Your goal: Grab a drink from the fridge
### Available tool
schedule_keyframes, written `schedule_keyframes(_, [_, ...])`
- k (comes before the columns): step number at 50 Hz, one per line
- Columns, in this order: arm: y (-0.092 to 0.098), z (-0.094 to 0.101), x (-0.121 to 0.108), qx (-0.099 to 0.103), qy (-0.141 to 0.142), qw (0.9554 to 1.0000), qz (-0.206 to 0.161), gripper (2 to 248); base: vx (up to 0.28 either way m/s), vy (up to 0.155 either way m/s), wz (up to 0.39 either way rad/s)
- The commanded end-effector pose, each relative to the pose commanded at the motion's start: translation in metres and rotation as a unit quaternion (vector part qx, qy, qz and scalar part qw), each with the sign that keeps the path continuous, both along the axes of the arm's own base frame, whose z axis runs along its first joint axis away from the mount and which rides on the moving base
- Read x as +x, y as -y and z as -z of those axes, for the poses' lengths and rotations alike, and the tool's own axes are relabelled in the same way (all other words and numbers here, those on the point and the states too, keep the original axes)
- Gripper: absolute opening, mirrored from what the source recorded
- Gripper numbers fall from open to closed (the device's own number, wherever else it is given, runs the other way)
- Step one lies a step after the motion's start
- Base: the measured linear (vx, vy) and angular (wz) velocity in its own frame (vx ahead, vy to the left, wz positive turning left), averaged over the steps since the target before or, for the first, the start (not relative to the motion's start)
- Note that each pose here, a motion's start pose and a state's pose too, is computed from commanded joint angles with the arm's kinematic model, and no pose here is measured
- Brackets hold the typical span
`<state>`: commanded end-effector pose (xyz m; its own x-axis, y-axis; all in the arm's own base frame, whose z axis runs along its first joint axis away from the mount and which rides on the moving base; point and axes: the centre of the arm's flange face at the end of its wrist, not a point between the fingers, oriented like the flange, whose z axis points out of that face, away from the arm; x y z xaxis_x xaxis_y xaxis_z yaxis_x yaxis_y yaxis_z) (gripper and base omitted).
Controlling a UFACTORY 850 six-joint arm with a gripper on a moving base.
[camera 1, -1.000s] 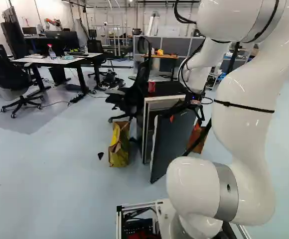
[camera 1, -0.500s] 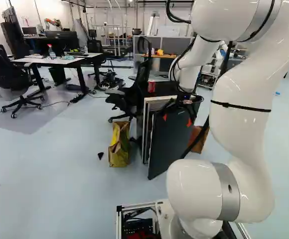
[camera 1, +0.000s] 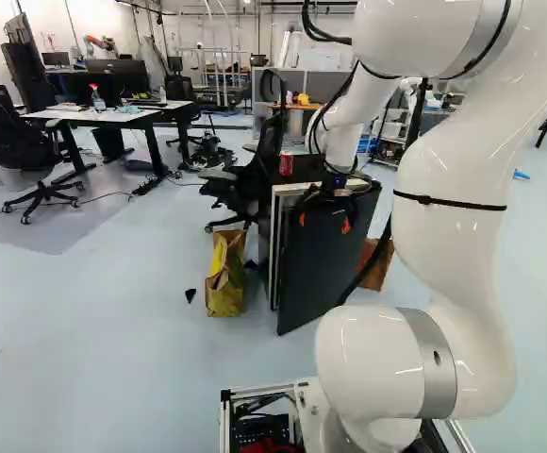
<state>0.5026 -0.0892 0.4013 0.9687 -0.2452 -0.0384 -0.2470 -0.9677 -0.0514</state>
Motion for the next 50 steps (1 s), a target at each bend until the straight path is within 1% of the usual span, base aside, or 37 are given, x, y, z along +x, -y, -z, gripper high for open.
schedule_keyframes(14, [-0.01,0.0,0.009,-0.006,0.018,0.9997,-0.012,247,0.0,0.0,0.0])
schedule_keyframes(32, [-0.011,0.0,0.016,-0.013,0.049,0.9987,-0.013,247,0.0,0.0,0.0])
schedule_keyframes(50, [-0.009,-0.001,0.022,-0.02,0.08,0.9965,-0.011,247,0.0,0.0,0.0])
